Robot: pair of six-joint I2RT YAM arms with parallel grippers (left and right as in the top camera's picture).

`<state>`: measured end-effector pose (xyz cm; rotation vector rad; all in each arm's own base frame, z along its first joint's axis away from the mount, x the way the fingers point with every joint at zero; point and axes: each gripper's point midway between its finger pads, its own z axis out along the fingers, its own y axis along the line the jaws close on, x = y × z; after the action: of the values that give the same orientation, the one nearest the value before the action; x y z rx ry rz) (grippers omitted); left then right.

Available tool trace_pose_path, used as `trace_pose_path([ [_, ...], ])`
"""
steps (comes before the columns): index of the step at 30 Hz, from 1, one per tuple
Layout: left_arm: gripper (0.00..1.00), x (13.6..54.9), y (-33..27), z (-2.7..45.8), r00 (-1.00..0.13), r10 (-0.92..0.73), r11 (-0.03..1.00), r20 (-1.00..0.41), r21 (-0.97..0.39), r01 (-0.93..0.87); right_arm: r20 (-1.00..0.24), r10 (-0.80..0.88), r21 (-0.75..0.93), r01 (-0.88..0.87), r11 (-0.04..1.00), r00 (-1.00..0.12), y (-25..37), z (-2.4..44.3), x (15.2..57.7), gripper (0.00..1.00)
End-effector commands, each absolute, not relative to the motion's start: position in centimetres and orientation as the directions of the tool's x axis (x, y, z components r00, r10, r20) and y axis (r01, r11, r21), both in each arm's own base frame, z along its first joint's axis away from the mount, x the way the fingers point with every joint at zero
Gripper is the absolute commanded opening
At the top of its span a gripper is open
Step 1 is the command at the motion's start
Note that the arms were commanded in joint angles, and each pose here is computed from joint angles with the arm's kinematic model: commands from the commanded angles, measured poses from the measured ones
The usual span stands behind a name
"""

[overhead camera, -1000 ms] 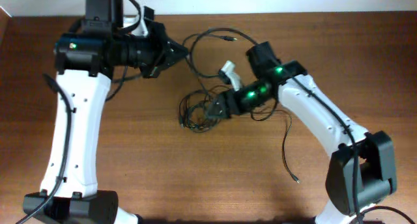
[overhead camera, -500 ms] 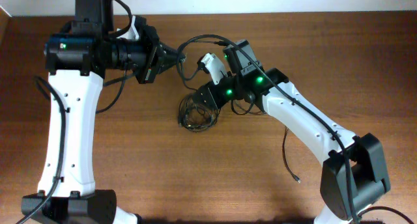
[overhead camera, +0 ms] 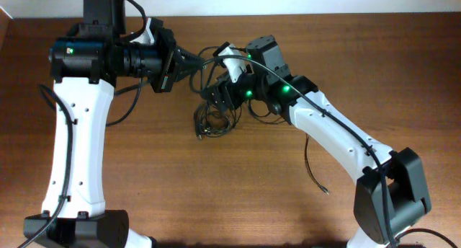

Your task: Untangle cables

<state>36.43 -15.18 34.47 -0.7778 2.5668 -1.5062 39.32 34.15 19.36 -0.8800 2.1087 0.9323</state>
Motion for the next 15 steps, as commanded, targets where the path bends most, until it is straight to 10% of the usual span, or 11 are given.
trace_pose_path([
  [1,0.0,36.2,-15.3,35.4,-0.875,-0.444,0.374,0.195,-0.847,-0.379,-0.769,-0.342,0.347,-0.803,0.485,-0.539,36.4,18.6,38.0,0.66],
  [6,0.0,36.1,-15.3,35.4,-0.875,-0.444,0.374,0.195,-0.847,-0.378,-0.761,-0.362,0.322,-0.797,0.511,-0.539,37.2,16.8,38.3,0.49],
  [8,0.0,36.2,-15.3,35.3,-0.874,-0.446,0.376,0.193,-0.845,-0.379,-0.758,-0.362,0.324,-0.796,0.512,-0.542,37.2,16.7,38.3,0.04],
  [15,0.02,38.9,-7.1,30.4,-0.684,-0.729,0.538,-0.023,-0.638,-0.551,-0.477,-0.453,0.446,-0.652,0.614,-0.753,33.3,12.5,33.5,0.04],
])
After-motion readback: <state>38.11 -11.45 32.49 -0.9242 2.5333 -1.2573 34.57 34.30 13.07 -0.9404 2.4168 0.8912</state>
